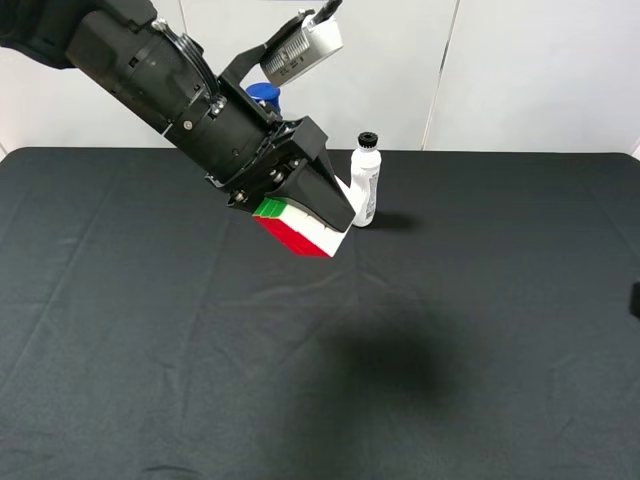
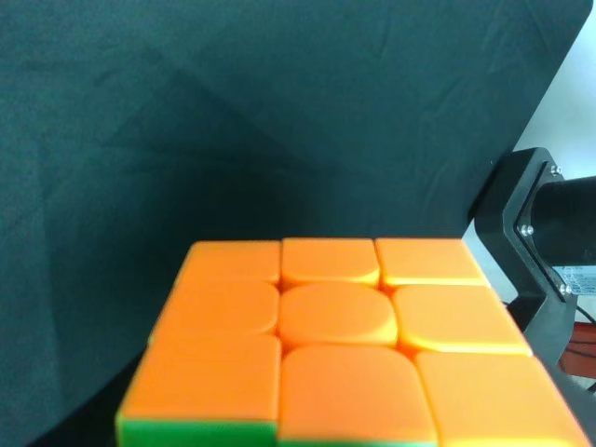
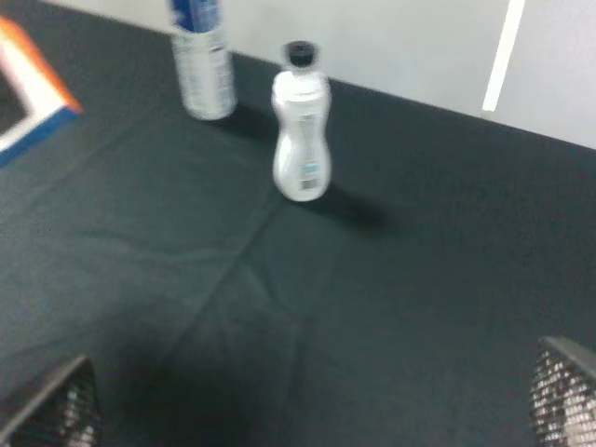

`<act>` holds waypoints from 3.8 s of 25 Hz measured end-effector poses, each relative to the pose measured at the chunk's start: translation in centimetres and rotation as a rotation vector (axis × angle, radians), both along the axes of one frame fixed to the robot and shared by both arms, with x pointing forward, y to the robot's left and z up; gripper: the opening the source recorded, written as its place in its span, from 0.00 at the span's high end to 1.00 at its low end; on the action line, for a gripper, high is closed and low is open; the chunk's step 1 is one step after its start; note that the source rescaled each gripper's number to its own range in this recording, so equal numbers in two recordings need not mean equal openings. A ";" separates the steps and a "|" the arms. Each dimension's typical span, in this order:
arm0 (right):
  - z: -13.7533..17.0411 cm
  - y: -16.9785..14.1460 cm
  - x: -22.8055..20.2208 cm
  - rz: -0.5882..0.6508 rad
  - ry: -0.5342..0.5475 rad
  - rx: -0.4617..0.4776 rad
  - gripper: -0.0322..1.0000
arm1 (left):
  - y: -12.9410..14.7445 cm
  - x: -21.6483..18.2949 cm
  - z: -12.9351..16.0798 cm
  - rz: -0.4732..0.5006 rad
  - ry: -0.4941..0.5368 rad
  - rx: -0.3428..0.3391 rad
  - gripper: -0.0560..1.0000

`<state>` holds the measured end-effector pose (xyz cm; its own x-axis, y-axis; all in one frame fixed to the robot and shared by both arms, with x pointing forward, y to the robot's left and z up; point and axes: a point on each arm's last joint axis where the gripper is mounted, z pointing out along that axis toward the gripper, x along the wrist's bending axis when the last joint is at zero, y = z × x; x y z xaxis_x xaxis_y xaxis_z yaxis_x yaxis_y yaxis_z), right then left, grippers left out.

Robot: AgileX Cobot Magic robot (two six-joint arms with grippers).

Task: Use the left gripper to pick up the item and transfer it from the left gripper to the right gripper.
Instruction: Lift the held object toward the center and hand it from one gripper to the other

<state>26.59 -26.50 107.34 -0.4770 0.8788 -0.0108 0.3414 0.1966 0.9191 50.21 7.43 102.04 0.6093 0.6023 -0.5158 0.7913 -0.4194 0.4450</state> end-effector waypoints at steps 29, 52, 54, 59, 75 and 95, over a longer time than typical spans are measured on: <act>0.8 11.4 10.7 0.497 0.043 -0.191 0.00 | -0.2 0.0 0.2 0.017 0.023 -0.033 0.94; -0.1 12.9 12.8 0.490 -0.060 -0.239 0.00 | -0.5 0.4 0.6 0.074 0.006 -0.090 0.94; -0.2 13.0 13.0 0.488 -0.068 -0.243 0.00 | -0.6 0.4 0.6 0.078 0.011 -0.099 0.94; -1.2 14.1 13.3 0.514 -0.053 -0.271 0.00 | -0.8 0.4 0.8 0.082 0.016 -0.131 0.94; -3.4 17.0 14.6 0.506 -0.107 -0.276 0.00 | -1.0 0.4 1.0 0.080 0.015 -0.164 0.94; -3.0 17.0 14.8 0.504 -0.172 -0.290 0.92 | -1.0 0.3 0.9 0.074 0.006 -0.157 0.94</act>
